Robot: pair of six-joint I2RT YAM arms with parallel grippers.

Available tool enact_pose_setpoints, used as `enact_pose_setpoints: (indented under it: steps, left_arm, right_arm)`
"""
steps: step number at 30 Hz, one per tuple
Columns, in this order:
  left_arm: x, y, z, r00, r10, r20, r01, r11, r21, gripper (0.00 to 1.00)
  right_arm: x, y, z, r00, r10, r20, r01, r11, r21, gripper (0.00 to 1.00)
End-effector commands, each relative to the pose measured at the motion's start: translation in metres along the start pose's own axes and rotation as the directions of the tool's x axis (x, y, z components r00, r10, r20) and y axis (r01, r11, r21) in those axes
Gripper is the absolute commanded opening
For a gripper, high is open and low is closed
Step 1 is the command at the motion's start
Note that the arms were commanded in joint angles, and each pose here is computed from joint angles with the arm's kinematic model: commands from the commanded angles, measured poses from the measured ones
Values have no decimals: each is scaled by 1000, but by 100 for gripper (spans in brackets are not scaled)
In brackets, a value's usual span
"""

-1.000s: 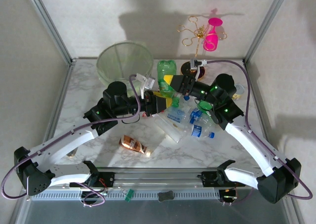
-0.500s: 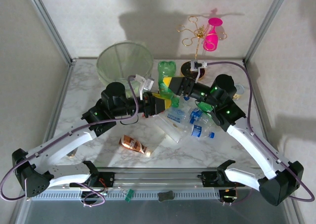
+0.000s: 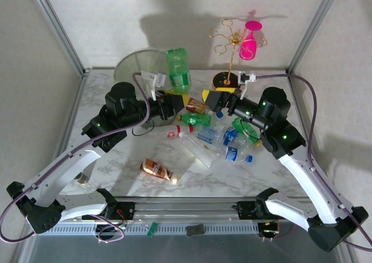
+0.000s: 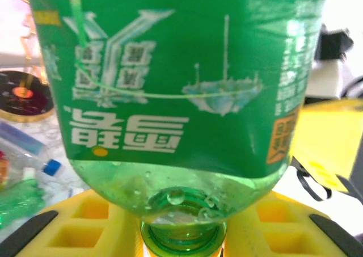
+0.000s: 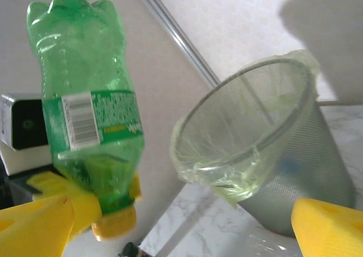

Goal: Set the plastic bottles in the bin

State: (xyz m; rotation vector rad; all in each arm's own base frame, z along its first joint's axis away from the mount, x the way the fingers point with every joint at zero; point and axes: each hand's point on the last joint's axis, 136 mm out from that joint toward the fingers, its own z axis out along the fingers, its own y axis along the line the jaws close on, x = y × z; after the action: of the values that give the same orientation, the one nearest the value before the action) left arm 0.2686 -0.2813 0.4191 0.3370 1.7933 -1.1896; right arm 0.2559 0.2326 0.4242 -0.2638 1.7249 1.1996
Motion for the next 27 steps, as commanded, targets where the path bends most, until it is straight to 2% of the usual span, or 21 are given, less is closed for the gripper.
enact_pose_setpoints:
  steps: [1, 3, 5, 9, 12, 15, 18, 20, 22, 27]
  left_arm:
    - [-31, 35, -7, 991, -88, 101, 103, 982, -159, 32]
    - [-41, 59, -9, 973, -184, 142, 213, 951, -223, 31]
    - [-49, 84, -12, 933, -301, 197, 346, 901, -263, 29]
    - [-56, 104, -9, 857, -451, 249, 506, 827, -244, 23]
    - [-70, 115, -14, 871, -387, 302, 474, 823, -312, 22]
    - [-86, 137, -28, 887, -274, 370, 429, 786, -445, 23]
    - [-91, 165, -36, 902, -183, 391, 395, 715, -577, 24]
    - [-86, 190, -43, 910, -139, 390, 388, 617, -684, 23]
    - [-80, 209, -44, 919, -129, 373, 379, 549, -745, 23]
    - [-61, 240, -30, 936, -155, 315, 351, 466, -812, 24]
  right_arm:
    - [-15, -4, -16, 996, -67, 54, 62, 995, 81, 98]
    - [-17, -4, -20, 995, -76, 61, 70, 993, 97, 98]
    - [-16, -6, -23, 995, -78, 65, 71, 992, 107, 98]
    - [-14, -12, -25, 994, -82, 68, 72, 988, 134, 98]
    - [-10, -15, -24, 995, -80, 61, 71, 988, 138, 98]
    - [-7, -18, -24, 996, -76, 55, 67, 987, 145, 98]
    - [-7, -22, -25, 995, -77, 59, 66, 984, 165, 98]
    - [-6, -25, -26, 995, -81, 61, 69, 982, 177, 98]
    - [-4, -28, -26, 995, -81, 57, 69, 980, 188, 98]
    - [2, -37, -25, 996, -75, 51, 63, 976, 206, 98]
